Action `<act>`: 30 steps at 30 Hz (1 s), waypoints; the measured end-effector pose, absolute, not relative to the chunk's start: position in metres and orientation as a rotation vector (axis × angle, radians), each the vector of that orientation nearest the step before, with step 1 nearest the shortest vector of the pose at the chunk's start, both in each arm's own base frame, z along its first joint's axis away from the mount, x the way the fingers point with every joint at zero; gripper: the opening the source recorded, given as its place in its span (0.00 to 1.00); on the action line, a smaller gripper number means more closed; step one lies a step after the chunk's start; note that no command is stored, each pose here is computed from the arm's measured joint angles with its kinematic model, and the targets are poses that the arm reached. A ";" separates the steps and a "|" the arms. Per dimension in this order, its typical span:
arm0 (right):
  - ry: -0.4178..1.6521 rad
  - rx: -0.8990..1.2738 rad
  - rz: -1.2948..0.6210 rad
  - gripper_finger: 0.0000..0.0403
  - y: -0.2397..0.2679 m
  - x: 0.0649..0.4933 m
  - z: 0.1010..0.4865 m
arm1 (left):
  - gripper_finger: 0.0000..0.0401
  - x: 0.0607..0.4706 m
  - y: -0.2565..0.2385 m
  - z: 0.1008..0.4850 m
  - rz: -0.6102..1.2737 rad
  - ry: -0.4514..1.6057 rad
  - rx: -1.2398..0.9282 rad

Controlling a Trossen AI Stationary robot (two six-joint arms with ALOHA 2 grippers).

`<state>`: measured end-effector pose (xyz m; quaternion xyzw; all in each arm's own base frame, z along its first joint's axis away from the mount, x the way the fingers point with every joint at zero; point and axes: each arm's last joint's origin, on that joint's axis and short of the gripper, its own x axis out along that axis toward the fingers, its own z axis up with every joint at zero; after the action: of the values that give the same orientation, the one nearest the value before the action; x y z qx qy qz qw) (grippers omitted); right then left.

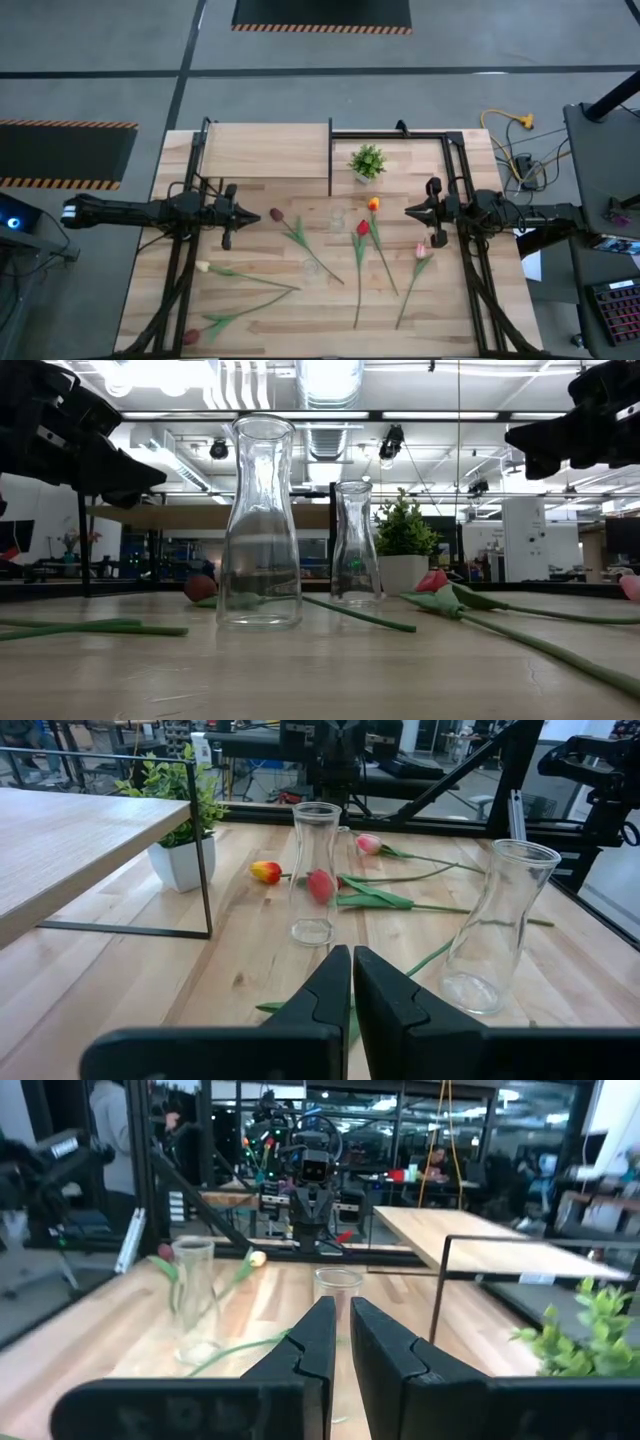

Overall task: Pick and place flowers into a vace then onto a shelf
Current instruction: Put the pink tulip into the top transparent flower vase

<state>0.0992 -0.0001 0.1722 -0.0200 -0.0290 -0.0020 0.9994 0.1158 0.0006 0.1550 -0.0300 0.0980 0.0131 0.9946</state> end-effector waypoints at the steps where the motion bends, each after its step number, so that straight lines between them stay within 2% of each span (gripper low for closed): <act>1: -0.058 -0.050 -0.005 0.07 0.000 0.099 0.172 | 0.00 0.116 0.001 0.155 0.027 0.196 -0.060; 22: -0.064 -0.075 -0.005 0.07 0.000 0.099 0.173 | 0.00 0.116 0.001 0.155 0.030 0.198 -0.051; 30: -0.067 -0.022 -0.003 0.07 0.000 0.099 0.173 | 0.00 0.116 0.001 0.155 0.030 0.198 -0.052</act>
<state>0.0991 -0.0001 0.1730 -0.0110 -0.0335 -0.0017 0.9994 0.1158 0.0007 0.1549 -0.0258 0.0989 0.0149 0.9946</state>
